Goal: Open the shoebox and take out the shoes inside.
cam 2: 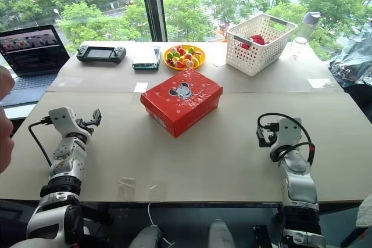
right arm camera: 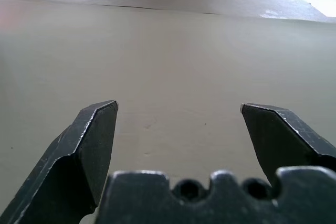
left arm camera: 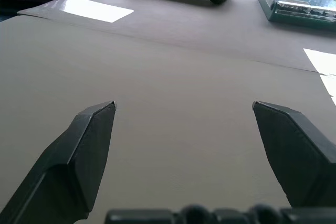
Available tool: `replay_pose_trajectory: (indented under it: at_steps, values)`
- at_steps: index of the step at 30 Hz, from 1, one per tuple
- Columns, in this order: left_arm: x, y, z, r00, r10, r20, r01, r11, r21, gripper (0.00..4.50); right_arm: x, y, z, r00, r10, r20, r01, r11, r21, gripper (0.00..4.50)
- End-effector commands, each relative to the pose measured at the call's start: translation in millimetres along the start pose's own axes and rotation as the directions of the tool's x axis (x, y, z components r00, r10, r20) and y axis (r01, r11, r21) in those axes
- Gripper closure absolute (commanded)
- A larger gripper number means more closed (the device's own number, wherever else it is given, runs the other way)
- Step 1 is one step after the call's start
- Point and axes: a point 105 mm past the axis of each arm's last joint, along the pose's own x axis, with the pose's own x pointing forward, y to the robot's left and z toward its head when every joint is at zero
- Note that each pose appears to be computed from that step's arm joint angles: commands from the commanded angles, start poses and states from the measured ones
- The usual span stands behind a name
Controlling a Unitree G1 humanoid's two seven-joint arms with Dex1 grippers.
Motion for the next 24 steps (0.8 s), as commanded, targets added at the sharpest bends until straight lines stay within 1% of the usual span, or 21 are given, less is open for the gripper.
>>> replay_pose_trajectory:
  at_steps: [1,3,8,9,12,13,14,15,18,19,20,21,22,23,24]
  values:
    - [3,-1,12,1.000,-0.013,0.027,0.012,0.999,0.042,0.00,-2,-6,15,0.998,-0.017,0.063,0.017,1.000,-0.004,0.07]
    - [3,1,4,1.000,-0.002,-0.022,0.004,0.998,0.064,0.00,-2,-6,15,0.998,-0.016,0.062,0.017,1.000,-0.004,0.07]
    - [4,5,3,1.000,0.001,-0.029,0.000,0.998,0.061,0.00,-2,-7,13,0.998,-0.020,0.058,0.020,1.000,-0.007,0.07]
    - [4,7,3,1.000,0.009,-0.024,-0.008,0.998,0.060,0.54,-3,-7,13,0.998,-0.020,0.058,0.020,1.000,-0.007,0.00]
    - [3,7,5,1.000,-0.007,-0.011,0.008,0.997,0.079,1.51,-4,-6,13,0.998,-0.013,0.061,0.014,1.000,-0.008,0.00]
    - [3,7,5,1.000,-0.010,-0.011,0.011,0.997,0.080,1.95,-5,-5,13,0.998,-0.012,0.064,0.013,1.000,-0.006,0.50]
    - [3,7,5,1.000,-0.013,-0.013,0.014,0.997,0.081,2.26,-5,-5,13,0.998,-0.012,0.067,0.012,1.000,-0.006,0.67]
    - [3,7,5,1.000,-0.014,-0.014,0.015,0.997,0.079,2.54,-6,-5,13,0.998,-0.012,0.068,0.012,1.000,-0.006,0.95]
    - [3,7,4,1.000,-0.016,-0.017,0.017,0.997,0.081,3.66,-6,-6,12,0.998,-0.013,0.069,0.014,1.000,-0.007,1.97]
    - [3,7,4,1.000,-0.016,-0.017,0.018,0.996,0.082,3.88,-7,-6,12,0.998,-0.014,0.069,0.014,1.000,-0.007,2.17]
    - [3,7,4,1.000,-0.017,-0.017,0.019,0.996,0.082,4.31,-7,-6,12,0.997,-0.014,0.069,0.015,1.000,-0.007,2.61]
    - [3,7,4,1.000,-0.018,-0.017,0.020,0.996,0.082,4.50,-7,-6,12,0.997,-0.014,0.070,0.014,1.000,-0.008,2.98]
    - [3,7,3,1.000,-0.021,-0.017,0.023,0.996,0.082,4.50,-7,-6,12,0.997,-0.012,0.070,0.012,1.000,-0.008,3.28]
    - [3,6,3,0.999,-0.026,-0.019,0.027,0.996,0.084,4.50,-7,-3,12,0.998,0.001,0.065,0.000,1.000,-0.015,3.70]
    - [5,2,3,0.999,-0.044,-0.026,0.046,0.995,0.090,4.50,-7,5,12,0.997,0.040,0.061,-0.038,0.999,-0.037,4.01]
